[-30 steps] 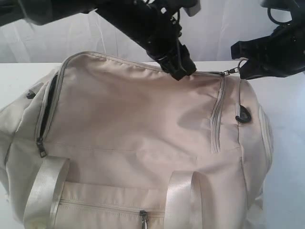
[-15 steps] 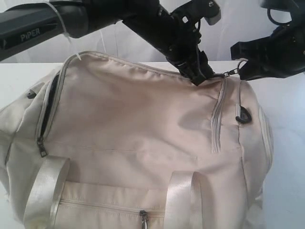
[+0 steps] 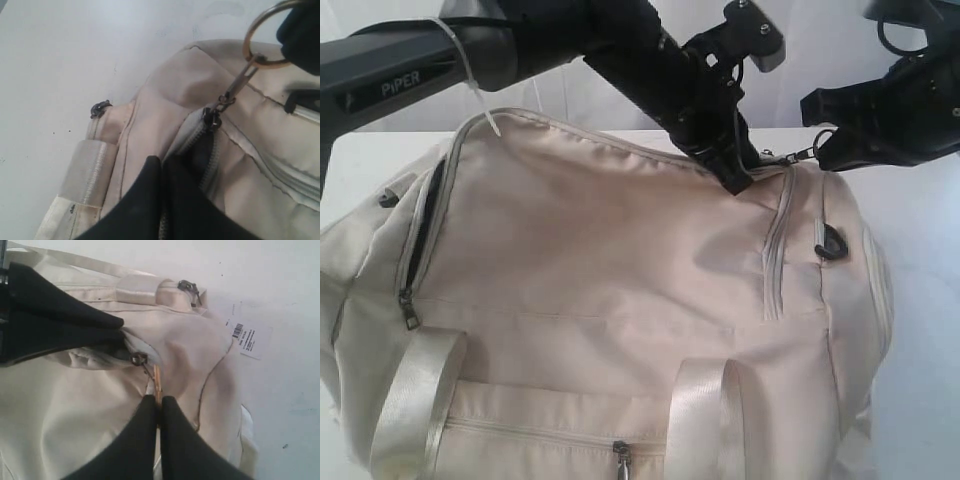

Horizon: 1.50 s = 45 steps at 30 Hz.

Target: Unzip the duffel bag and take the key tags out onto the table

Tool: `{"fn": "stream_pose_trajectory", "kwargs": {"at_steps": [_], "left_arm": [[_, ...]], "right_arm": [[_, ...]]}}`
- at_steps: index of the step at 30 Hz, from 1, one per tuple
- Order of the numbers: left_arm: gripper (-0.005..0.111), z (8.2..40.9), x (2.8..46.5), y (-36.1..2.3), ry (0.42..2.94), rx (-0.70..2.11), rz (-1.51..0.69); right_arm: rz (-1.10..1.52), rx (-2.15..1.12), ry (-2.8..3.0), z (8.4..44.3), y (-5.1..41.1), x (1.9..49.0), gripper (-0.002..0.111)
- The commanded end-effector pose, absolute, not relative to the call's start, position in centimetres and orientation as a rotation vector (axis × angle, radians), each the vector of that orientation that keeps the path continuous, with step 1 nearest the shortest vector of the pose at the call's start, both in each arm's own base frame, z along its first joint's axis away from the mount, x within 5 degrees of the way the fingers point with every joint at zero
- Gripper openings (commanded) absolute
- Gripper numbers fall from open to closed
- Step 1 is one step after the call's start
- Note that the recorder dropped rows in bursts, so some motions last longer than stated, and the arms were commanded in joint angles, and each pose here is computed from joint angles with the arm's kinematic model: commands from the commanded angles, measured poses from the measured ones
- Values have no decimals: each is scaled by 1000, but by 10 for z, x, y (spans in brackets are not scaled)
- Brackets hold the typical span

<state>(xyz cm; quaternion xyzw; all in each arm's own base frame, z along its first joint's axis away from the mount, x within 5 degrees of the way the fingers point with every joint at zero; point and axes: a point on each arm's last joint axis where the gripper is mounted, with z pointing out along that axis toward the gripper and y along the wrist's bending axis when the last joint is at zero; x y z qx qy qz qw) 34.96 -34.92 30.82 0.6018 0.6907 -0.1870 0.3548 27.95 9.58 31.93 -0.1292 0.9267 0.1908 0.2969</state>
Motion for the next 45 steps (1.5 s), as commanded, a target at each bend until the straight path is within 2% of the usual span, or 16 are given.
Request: {"fn": "stream_pose_trajectory", "kwargs": {"at_steps": [1,11,22,29,31,32,34,36,40,45], "left_arm": [[0,308,349,-343,1811,1600,-409],[0,332,349,-327,1817,1561,-251],[0,334,355,-312,1882,1541,-53],[1,339,356,-306,1927,1479,-104],[12,345,353,-305,1923,1470,-126],[26,349,350,-303,1930,1477,-126],[47,353,347,-300,1933,1484,-125],[61,361,343,-299,1922,1473,-155],[63,370,327,-310,1831,1537,-267],[63,367,316,-323,1778,1608,-367]], "right_arm": [[467,-335,2451,321,89,280,0],[375,-360,2436,314,84,282,0],[325,-385,2451,307,81,281,0],[360,-328,2392,311,83,285,0],[389,-321,2381,312,85,286,0],[414,-317,2376,313,86,285,0],[455,-329,2363,314,89,285,0],[496,-352,2350,315,92,284,0],[568,-367,2351,316,97,281,0],[581,-368,2360,316,97,280,0]]}}
